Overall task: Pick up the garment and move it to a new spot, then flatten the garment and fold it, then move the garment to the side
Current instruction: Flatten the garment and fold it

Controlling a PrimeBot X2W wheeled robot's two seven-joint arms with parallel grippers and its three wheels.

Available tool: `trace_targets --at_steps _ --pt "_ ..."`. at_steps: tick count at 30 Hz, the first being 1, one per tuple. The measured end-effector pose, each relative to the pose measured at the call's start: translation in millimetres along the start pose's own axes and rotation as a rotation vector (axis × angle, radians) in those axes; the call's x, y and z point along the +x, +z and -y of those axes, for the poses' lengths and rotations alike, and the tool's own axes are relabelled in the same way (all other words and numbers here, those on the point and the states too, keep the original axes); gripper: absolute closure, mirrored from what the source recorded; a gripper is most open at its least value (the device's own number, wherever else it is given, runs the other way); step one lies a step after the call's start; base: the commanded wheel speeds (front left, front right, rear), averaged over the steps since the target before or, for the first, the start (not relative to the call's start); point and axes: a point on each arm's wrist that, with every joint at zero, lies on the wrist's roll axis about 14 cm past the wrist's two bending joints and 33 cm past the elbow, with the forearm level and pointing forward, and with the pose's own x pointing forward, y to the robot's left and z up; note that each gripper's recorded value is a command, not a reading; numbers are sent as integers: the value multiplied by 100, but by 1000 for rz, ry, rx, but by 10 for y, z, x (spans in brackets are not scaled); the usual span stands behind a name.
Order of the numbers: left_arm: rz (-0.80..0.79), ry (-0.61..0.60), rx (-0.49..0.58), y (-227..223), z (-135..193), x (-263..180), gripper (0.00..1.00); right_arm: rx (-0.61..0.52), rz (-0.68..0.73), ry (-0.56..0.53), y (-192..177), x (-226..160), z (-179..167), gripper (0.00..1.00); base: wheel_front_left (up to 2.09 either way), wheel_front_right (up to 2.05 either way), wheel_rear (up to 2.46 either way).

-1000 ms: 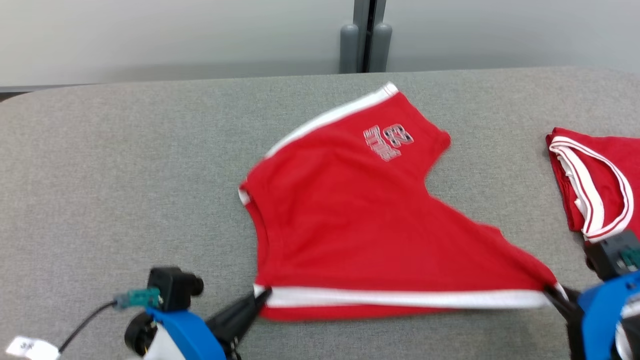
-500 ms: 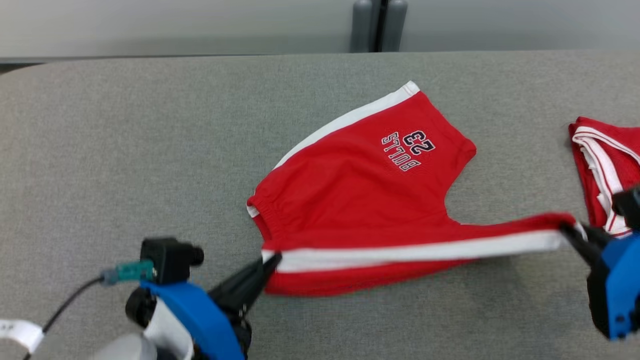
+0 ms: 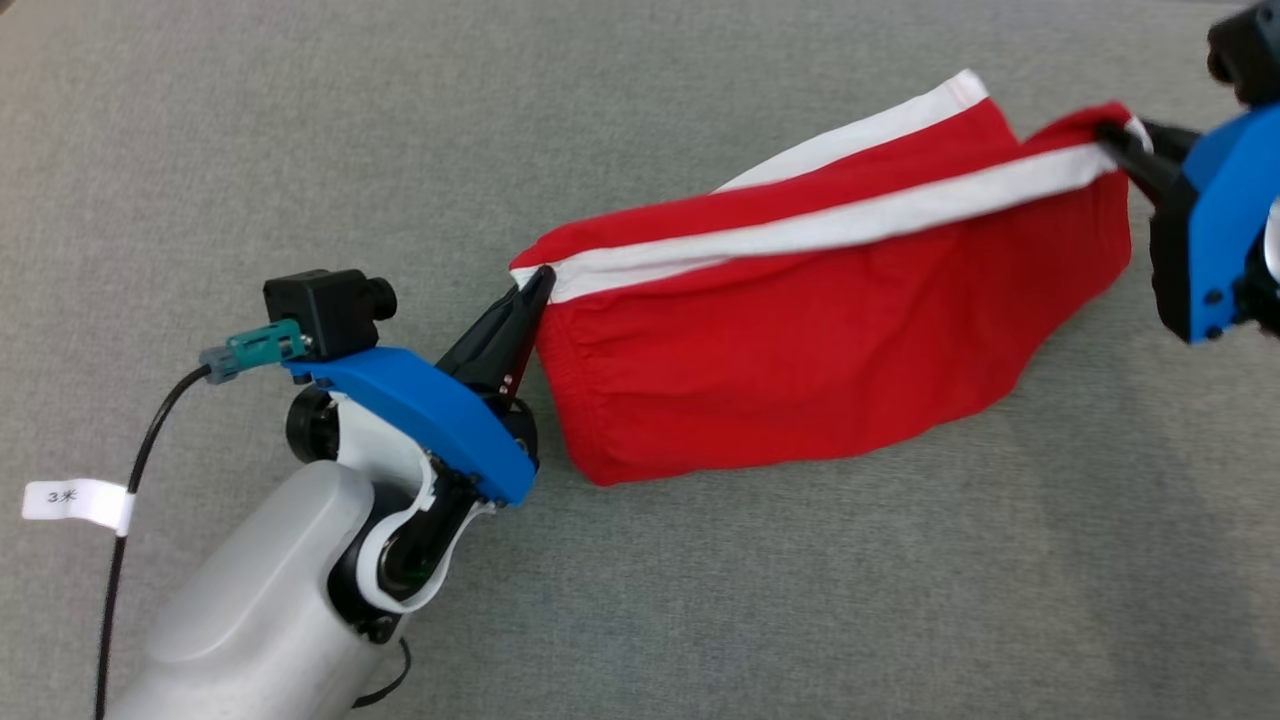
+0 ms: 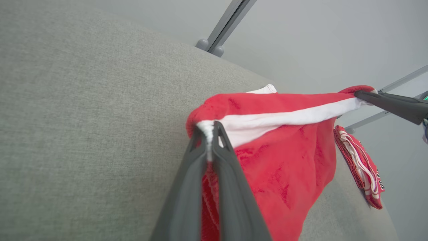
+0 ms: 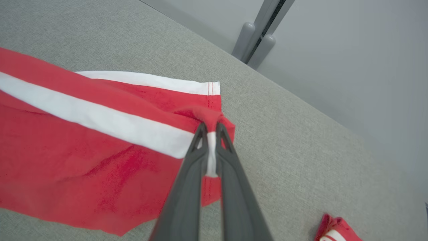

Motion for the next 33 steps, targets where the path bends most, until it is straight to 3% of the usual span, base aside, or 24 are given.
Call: trace_targets --at_steps 9,10,12,14,15,16,23,27,33 --pt "49 82 -114 -162 -267 131 100 25 -1 61 57 733 -177 100 0 0 0" --pt "55 89 -126 -179 -286 132 89 23 -5 68 42 787 -206 100 0 0 0" --pt "60 99 -146 -213 -312 138 82 22 9 72 66 868 -222 100 0 0 0" --pt "61 100 -151 -229 -317 152 52 33 6 73 48 938 -227 100 0 0 0" --pt "64 98 -150 -221 -319 159 0 40 1 76 27 963 -238 46 0 0 0" --pt "67 97 -152 -219 -318 164 0 51 4 79 20 982 -248 0 0 0 0" --pt "104 86 -154 -192 -289 116 0 86 116 89 196 896 -290 0 0 0 0" --pt "166 82 -86 -143 -314 -37 0 133 213 81 311 718 -249 0 0 0 0" --pt "268 93 34 63 -323 -236 0 183 246 32 182 470 -102 0 0 0 0"
